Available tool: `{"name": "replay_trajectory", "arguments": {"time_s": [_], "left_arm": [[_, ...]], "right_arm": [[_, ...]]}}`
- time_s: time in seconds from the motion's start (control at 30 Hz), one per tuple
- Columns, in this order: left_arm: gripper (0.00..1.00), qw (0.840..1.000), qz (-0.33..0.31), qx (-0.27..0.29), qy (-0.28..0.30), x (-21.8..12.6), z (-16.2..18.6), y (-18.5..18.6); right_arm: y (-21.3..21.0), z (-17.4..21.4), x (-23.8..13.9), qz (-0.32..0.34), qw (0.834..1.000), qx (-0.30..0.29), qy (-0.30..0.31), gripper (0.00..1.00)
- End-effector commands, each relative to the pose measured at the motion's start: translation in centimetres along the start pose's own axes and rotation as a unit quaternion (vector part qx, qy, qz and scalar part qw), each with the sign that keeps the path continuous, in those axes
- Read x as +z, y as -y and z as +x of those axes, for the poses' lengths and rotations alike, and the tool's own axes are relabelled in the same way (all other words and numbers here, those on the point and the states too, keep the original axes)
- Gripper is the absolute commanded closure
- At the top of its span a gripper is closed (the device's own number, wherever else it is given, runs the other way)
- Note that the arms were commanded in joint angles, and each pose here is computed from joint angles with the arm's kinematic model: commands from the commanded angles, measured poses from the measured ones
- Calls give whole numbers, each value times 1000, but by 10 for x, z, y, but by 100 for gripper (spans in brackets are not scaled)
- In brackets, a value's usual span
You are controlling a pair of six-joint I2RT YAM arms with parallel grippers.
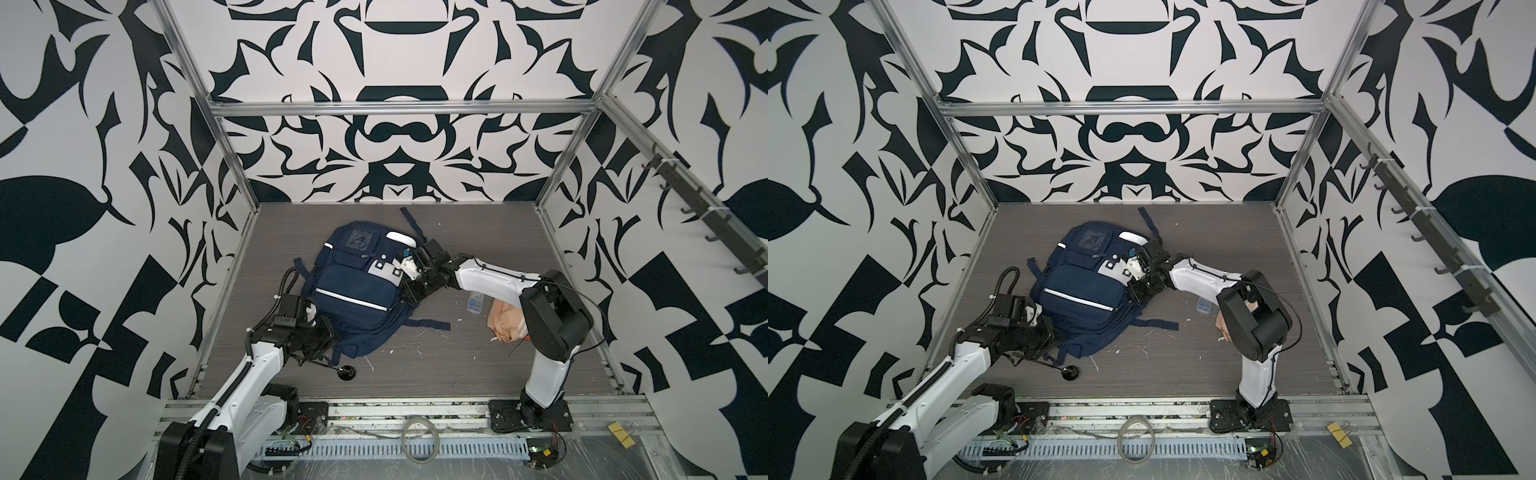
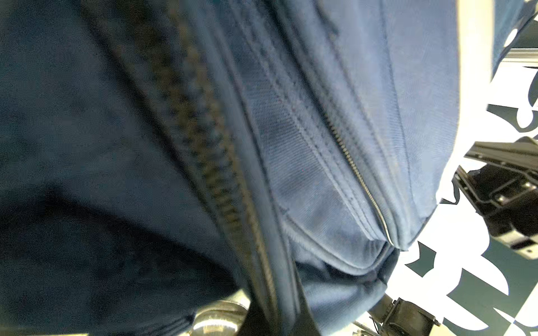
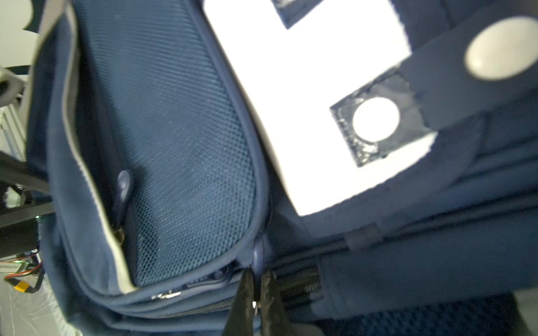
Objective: Pack the student bag
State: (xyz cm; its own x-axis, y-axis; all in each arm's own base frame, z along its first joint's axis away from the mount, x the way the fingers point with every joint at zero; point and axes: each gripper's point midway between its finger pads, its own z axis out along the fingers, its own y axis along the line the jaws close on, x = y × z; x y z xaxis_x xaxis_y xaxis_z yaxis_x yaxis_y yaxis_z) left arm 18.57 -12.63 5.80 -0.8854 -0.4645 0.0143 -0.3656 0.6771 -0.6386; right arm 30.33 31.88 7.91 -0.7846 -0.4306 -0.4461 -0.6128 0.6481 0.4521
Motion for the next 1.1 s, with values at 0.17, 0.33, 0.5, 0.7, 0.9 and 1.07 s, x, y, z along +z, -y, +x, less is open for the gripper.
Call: {"name": "replay_trajectory", "arguments": {"time_s": [0.17,0.33,0.5,0.7,0.9,1.07], "left_arm": [[100,993,116,-33,17,-5,-22,57],[100,985,160,-52,43,-15,-42,88],[100,982,180,-41,46,-22,-57,122],[100,979,197,-34,44,-14,-55,153],[100,980,193,-27,39,-8,-49,158],[100,980,194,-35,36,-5,-46,152]], "right_arm": [[-31,0,-33,-38,997,-53,46,100],[-44,7,-54,-50,994,-63,74,100],[-71,3,-59,-57,991,-84,86,100],[-101,-33,-64,-64,983,-93,147,100],[-115,-78,-62,-46,972,-85,213,100],[-126,-124,-70,-53,957,-62,277,100]]}}
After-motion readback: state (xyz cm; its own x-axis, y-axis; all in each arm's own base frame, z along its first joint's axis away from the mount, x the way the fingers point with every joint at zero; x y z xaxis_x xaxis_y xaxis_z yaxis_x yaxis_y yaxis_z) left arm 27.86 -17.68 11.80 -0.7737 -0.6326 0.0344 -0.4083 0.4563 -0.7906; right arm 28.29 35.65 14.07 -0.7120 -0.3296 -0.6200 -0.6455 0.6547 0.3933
